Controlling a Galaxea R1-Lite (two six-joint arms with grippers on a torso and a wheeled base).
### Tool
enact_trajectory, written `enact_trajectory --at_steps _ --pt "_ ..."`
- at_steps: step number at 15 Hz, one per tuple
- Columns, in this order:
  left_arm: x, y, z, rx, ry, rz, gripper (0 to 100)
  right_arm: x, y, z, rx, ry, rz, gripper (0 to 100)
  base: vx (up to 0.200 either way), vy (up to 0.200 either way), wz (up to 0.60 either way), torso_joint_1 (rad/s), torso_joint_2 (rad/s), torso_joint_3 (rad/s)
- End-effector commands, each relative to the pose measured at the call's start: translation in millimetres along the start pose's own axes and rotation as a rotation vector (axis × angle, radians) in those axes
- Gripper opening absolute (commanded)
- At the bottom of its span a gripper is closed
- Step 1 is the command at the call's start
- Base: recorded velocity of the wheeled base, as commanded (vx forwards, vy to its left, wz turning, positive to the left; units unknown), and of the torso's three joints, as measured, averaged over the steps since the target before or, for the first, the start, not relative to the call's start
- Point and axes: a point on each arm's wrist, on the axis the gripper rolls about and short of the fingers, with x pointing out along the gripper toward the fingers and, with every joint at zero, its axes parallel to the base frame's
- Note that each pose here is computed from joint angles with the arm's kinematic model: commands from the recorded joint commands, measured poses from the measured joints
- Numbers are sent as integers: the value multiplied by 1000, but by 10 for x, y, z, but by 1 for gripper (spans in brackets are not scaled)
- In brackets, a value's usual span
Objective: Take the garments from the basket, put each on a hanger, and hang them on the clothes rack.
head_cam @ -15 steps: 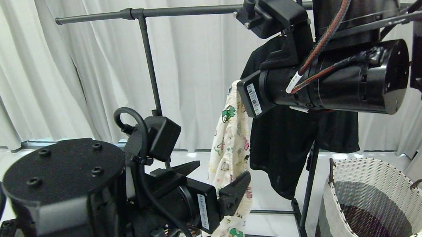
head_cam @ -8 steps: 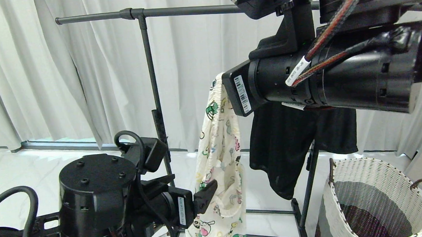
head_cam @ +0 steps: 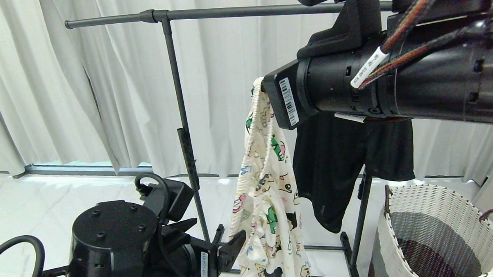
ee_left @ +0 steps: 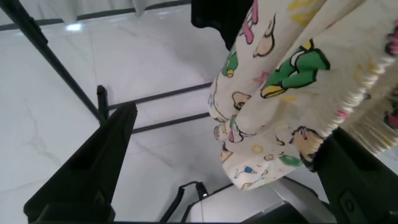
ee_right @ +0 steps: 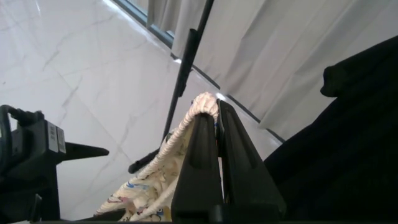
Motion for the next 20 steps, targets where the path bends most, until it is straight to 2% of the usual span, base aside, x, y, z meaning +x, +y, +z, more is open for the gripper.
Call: enact_trajectory --at_steps 1,2,5,6,7,8,9,12,14,16,19,20 --pt "-27 1 -29 4 4 -4 100 -42 -20 20 4 -9 -1 0 0 0 0 0 0 0" --pt "-56 6 -65 8 11 -8 0 -56 -31 27 5 -11 -3 0 0 0 0 0 0 0" --pt "-151 34 -120 27 8 -16 0 -59 -82 7 7 -3 -21 0 0 0 0 0 0 0" --pt "-159 41 -118 60 3 -8 0 -45 -152 -18 7 8 -47 0 0 0 0 0 0 0" --pt "-158 56 -112 106 -8 37 0 -64 -236 -32 11 13 -71 0 0 0 0 0 0 0" --pt "-149 70 -104 143 -22 120 0 -105 -330 -46 14 22 -97 0 0 0 0 0 0 0" --pt "-159 71 -53 140 -50 169 0 -187 -419 -65 15 36 -118 0 0 0 0 0 0 0" --pt "-239 12 429 85 -188 167 0 -587 -638 -261 10 96 -168 0 0 0 0 0 0 0" --pt "-427 -44 847 93 -169 150 0 -918 -695 -416 4 122 -172 0 0 0 0 0 0 0" --pt "-670 -108 1259 107 -135 48 0 -1199 -737 -471 1 130 -170 0 0 0 0 0 0 0" --pt "-981 -159 1714 123 -81 -42 0 -1363 -777 -377 10 80 -175 0 0 0 0 0 0 0" --pt "-1042 -194 1902 114 -116 -51 0 -1390 -792 -298 16 51 -179 0 0 0 0 0 0 0"
